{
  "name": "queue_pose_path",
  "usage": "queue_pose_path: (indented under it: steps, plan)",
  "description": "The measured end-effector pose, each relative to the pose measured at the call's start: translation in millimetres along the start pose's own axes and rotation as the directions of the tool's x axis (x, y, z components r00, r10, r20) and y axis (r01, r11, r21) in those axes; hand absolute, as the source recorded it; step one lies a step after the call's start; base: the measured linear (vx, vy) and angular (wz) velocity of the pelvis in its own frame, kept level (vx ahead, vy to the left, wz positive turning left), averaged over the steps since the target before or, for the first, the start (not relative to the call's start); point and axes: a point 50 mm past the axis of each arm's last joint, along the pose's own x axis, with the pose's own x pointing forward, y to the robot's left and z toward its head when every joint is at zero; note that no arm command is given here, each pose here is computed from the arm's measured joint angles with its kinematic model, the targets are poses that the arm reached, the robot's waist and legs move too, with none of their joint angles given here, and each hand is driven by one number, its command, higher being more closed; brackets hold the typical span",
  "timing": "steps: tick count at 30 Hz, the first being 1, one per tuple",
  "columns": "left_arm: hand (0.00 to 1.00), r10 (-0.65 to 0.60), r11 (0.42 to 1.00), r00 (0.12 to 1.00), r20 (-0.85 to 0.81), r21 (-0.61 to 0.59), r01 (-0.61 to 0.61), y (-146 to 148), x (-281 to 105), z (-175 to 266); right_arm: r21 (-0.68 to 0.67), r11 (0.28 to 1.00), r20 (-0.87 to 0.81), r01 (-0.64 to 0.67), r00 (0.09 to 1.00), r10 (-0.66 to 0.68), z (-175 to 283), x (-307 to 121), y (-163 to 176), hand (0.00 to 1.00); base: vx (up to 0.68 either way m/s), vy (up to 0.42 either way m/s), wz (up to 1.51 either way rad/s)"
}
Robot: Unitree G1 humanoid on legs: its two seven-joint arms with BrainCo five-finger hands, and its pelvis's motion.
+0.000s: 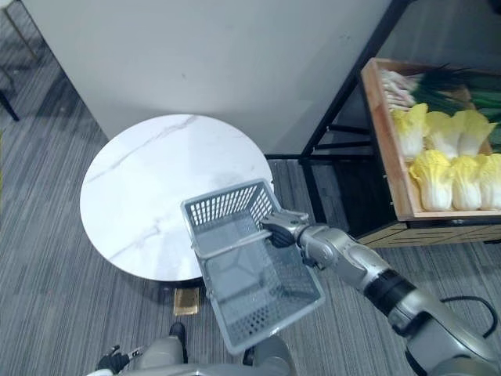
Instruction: Pick vegetable in the basket
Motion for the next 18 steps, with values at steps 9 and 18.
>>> queue_pose_path:
  steps: [9, 18]
  plan:
    - [0.00, -0.004, 1.000, 0.998, -0.066, -0.022, 0.002, 3.1, -6.5, -24.9, 0.074, 0.995, -0.024, -0.074, 0.997, 0.076, -2.6, -17.5, 31.0, 1.00, 0.02, -0.035, -0.24]
    - [0.00, -0.010, 1.000, 0.998, -0.066, -0.010, 0.009, 1.5, -7.2, -26.2, 0.128, 0.992, -0.168, -0.009, 0.985, 0.031, -24.5, -43.2, 46.4, 1.00, -0.01, 0.061, -0.26]
